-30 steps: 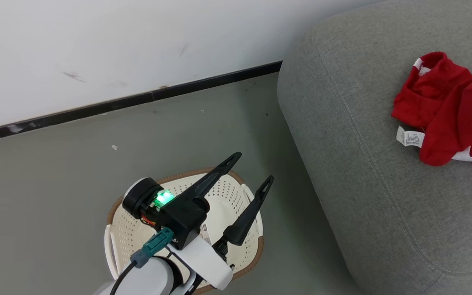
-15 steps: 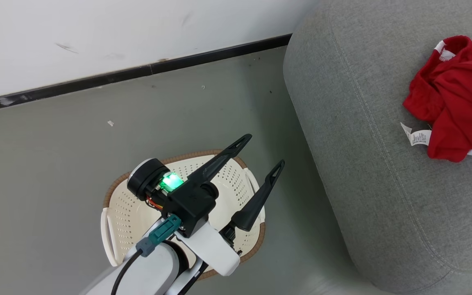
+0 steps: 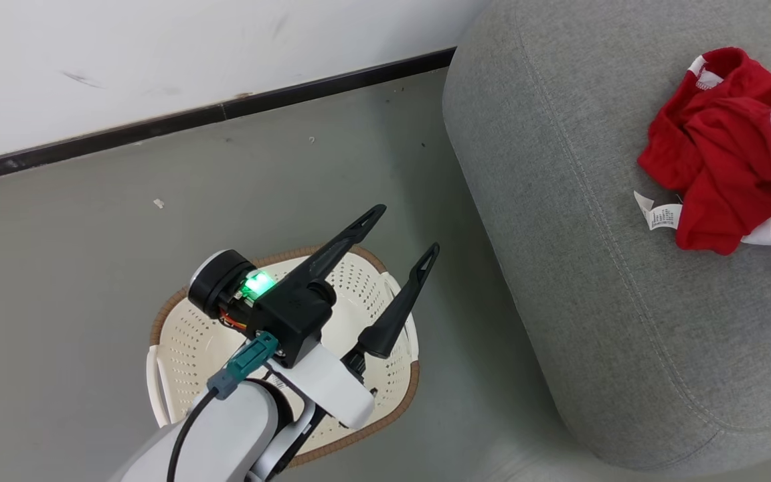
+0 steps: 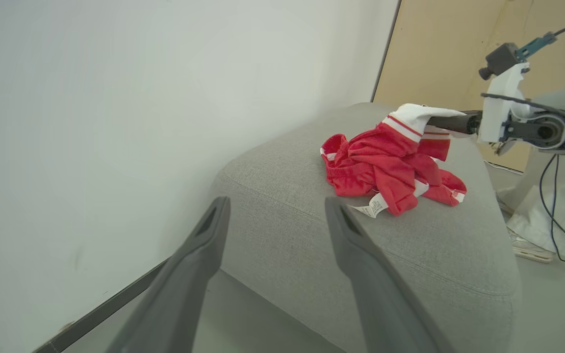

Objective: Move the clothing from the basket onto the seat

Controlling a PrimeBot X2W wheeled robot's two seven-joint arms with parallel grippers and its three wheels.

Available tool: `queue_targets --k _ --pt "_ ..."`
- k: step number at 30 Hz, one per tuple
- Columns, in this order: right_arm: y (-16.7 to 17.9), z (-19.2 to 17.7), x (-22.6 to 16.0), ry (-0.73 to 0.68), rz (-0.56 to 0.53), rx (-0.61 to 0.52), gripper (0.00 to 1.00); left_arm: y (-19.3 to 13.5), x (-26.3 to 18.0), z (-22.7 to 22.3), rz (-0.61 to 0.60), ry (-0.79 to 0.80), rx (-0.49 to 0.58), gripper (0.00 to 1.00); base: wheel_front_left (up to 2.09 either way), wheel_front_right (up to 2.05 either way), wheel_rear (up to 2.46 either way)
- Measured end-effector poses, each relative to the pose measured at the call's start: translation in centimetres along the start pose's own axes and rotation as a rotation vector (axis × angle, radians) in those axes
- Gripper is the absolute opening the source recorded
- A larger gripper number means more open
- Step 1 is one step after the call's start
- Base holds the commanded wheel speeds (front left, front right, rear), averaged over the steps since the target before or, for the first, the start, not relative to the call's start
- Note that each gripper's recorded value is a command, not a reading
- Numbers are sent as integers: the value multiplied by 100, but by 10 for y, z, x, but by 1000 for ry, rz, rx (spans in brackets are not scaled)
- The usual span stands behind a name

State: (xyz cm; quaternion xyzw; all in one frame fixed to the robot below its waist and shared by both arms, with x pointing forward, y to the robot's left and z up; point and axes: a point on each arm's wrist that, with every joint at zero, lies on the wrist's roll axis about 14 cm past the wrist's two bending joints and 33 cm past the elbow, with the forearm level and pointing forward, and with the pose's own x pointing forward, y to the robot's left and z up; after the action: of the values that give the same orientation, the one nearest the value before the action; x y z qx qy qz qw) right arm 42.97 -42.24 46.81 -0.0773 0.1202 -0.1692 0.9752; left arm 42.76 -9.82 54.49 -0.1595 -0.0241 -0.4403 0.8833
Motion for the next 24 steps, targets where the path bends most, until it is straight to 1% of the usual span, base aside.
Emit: queue_targets --k 4,8,14,17,24 --pt "1 -13 -11 30 6 -4 100 1 1 1 4 -5 0 100 0 0 0" --pt "1 -6 -16 5 15 -6 100 4 2 5 12 -24 11 100 0 0 0" --pt "-2 -4 -31 -20 19 -5 100 19 3 11 76 -45 23 100 0 0 0" --pt "-10 -7 -41 -23 0 7 100 28 2 16 110 -61 38 100 0 0 0" --pt "-16 14 -55 -112 -20 43 100 44 -8 17 196 -73 38 100 0 0 0"
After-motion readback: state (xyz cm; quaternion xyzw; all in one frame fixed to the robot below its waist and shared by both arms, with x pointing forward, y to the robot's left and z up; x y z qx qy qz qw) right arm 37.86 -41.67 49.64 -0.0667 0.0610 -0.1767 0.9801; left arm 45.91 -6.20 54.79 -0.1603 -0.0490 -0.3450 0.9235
